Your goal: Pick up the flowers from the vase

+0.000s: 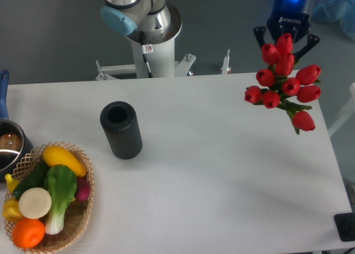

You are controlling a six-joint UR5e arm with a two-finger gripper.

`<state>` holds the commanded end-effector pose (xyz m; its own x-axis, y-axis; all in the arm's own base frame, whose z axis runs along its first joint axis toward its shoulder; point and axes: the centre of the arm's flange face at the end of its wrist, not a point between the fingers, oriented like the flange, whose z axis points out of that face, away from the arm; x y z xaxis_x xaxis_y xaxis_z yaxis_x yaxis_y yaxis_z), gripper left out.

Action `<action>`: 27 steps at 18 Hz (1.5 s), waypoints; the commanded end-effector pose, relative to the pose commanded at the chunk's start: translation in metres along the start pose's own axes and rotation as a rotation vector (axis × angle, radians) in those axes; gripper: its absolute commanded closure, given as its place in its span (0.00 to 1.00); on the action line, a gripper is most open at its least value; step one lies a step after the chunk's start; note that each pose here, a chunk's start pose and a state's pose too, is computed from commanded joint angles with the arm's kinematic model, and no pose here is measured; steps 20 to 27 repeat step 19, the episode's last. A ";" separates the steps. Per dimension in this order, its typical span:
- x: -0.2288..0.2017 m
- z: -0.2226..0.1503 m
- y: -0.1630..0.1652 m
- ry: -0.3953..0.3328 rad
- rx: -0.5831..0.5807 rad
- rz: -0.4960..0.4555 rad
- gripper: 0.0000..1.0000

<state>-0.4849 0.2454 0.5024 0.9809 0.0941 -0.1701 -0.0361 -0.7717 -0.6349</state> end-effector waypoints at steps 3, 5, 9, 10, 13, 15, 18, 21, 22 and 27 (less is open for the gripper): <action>-0.021 0.009 0.005 -0.015 -0.088 -0.007 0.99; -0.032 0.007 -0.008 -0.033 -0.176 -0.037 0.99; -0.035 0.030 -0.010 0.023 -0.341 -0.060 0.99; -0.035 0.038 -0.009 0.030 -0.361 -0.055 0.99; -0.032 0.049 -0.003 0.036 -0.451 -0.039 0.99; -0.021 0.063 -0.010 0.047 -0.523 -0.001 1.00; -0.014 0.062 -0.011 0.075 -0.607 0.008 1.00; -0.015 0.061 -0.013 0.074 -0.607 0.015 1.00; -0.015 0.061 -0.013 0.074 -0.607 0.015 1.00; -0.015 0.061 -0.013 0.074 -0.607 0.015 1.00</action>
